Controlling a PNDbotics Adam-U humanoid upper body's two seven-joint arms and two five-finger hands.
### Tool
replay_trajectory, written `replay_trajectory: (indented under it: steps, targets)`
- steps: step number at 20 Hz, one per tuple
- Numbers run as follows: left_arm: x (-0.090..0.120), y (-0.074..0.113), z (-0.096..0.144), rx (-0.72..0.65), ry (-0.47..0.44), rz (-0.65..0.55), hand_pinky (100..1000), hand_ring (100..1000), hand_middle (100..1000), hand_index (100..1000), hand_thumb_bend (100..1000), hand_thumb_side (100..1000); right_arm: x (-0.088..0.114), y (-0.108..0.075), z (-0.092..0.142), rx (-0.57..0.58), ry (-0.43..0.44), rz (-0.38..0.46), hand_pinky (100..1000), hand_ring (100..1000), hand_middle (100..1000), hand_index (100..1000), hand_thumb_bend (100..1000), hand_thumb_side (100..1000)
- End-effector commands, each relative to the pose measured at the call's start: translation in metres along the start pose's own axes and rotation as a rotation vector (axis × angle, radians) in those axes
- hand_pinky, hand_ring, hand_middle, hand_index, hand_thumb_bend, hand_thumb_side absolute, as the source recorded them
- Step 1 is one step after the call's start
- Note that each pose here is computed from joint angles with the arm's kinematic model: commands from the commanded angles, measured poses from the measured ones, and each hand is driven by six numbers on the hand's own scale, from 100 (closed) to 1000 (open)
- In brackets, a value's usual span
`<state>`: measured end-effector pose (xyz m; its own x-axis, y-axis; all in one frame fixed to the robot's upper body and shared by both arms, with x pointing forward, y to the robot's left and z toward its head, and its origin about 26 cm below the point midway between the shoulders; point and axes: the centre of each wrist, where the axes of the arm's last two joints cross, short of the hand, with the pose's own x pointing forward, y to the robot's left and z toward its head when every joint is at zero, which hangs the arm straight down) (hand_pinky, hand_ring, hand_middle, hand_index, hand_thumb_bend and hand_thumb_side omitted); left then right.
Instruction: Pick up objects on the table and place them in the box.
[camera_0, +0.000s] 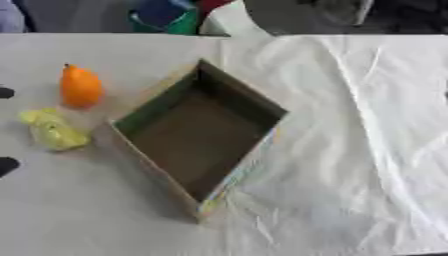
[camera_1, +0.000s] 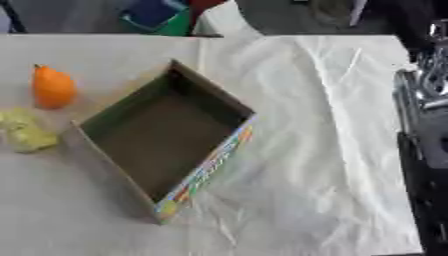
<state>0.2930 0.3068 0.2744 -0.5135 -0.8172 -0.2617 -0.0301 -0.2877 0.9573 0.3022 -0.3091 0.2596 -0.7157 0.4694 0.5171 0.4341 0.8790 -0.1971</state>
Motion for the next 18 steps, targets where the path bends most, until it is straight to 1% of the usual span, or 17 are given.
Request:
replay_trajectory:
  steps: [1, 4, 8, 12, 18]
  targets:
    - [0.002, 0.011, 0.0, 0.018, 0.01, -0.056, 696, 865, 841, 970, 546, 770, 0.006, -0.002, -0.004, 0.007, -0.026, -0.003, 744, 676, 483, 778, 100, 450]
    - [0.006, 0.015, -0.003, 0.012, -0.001, -0.074, 693, 863, 840, 969, 570, 773, 0.006, -0.001, -0.004, 0.01, -0.028, -0.005, 743, 676, 483, 777, 100, 448]
    - [0.01, 0.019, -0.008, -0.014, -0.018, -0.07, 694, 863, 839, 966, 564, 784, 0.006, 0.0, -0.005, 0.011, -0.029, -0.007, 743, 676, 483, 777, 100, 448]
    - [0.012, 0.022, -0.012, -0.044, -0.013, -0.055, 694, 863, 839, 963, 559, 790, 0.007, 0.0, -0.005, 0.012, -0.028, -0.011, 743, 675, 482, 777, 100, 448]
    - [0.001, 0.016, -0.027, -0.091, 0.022, -0.016, 690, 859, 835, 956, 511, 762, 0.007, 0.001, -0.004, 0.015, -0.025, -0.015, 744, 675, 480, 777, 100, 448]
